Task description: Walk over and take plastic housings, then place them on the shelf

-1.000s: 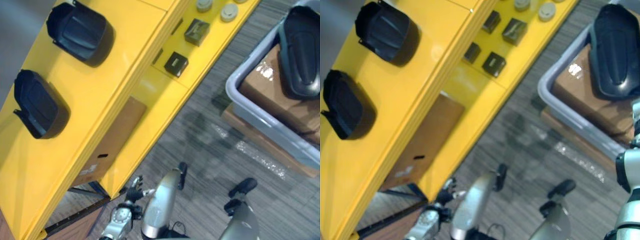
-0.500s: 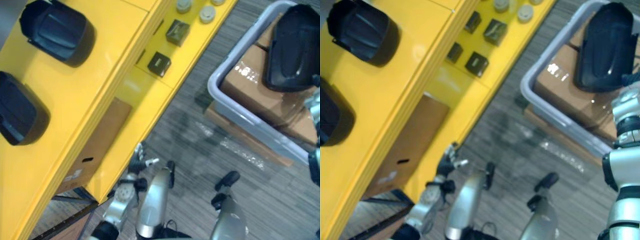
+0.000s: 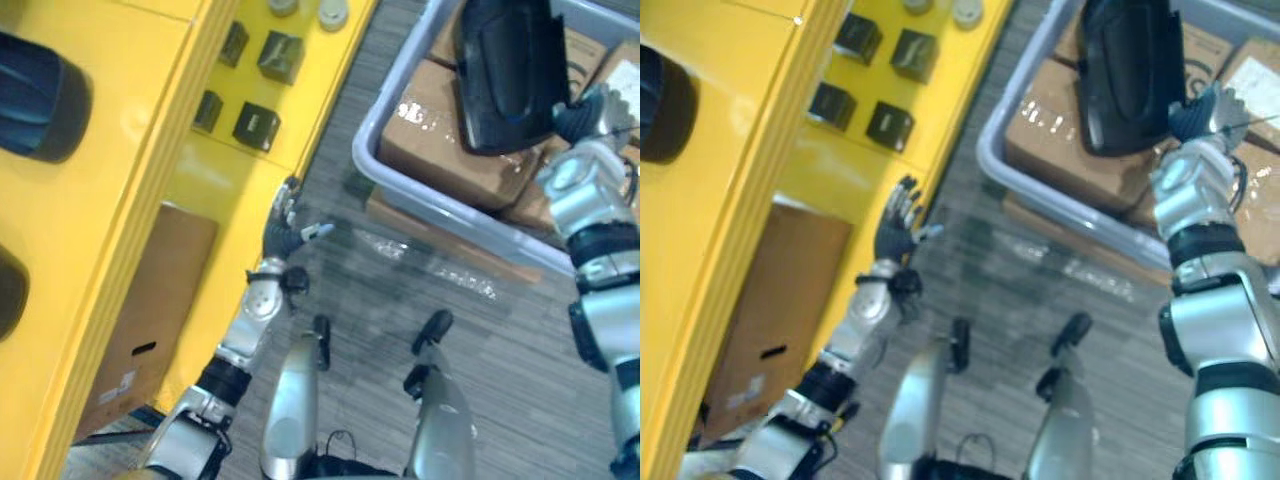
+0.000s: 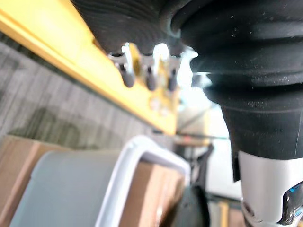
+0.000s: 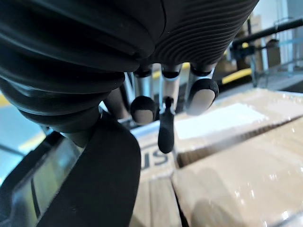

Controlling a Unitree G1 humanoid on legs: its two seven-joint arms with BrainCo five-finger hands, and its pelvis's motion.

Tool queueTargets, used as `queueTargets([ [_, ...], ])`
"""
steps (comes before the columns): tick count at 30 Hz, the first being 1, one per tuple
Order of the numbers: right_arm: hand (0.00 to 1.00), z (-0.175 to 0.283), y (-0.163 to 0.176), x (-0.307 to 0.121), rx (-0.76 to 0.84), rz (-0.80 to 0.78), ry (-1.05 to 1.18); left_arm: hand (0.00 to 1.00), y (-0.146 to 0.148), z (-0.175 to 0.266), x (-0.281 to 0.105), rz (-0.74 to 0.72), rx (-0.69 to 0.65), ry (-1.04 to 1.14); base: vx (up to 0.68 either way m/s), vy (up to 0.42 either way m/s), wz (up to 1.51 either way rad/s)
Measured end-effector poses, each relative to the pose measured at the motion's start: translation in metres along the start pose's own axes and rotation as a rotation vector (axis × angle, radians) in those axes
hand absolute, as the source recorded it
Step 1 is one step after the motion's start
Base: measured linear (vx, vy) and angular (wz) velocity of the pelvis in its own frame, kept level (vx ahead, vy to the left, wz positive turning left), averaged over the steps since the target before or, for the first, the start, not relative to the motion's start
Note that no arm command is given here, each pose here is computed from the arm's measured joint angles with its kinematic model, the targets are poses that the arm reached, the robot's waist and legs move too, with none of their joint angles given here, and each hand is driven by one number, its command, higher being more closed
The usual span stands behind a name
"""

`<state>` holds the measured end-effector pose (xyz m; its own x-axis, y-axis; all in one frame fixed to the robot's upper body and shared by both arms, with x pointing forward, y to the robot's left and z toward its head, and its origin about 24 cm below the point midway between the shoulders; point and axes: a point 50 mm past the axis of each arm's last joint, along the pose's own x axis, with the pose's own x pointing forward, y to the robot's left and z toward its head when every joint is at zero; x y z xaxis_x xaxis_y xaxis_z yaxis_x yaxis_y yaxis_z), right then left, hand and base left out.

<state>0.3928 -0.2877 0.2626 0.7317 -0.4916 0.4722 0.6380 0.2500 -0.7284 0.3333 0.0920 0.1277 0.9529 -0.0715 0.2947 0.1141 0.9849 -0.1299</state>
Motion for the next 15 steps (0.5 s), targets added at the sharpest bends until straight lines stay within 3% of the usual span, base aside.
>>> queueTargets([
  [7,1.0,0.034,0.001,-0.004,0.077,-0.083,-0.108,0.0,-0.015,0.02,0.048,0.037,0.009,0.038,-0.09,0.062,-0.13],
  [15,1.0,0.058,0.0,-0.009,0.128,-0.183,-0.188,0.0,-0.018,0.028,0.064,0.098,-0.007,0.064,-0.1,0.04,-0.12],
])
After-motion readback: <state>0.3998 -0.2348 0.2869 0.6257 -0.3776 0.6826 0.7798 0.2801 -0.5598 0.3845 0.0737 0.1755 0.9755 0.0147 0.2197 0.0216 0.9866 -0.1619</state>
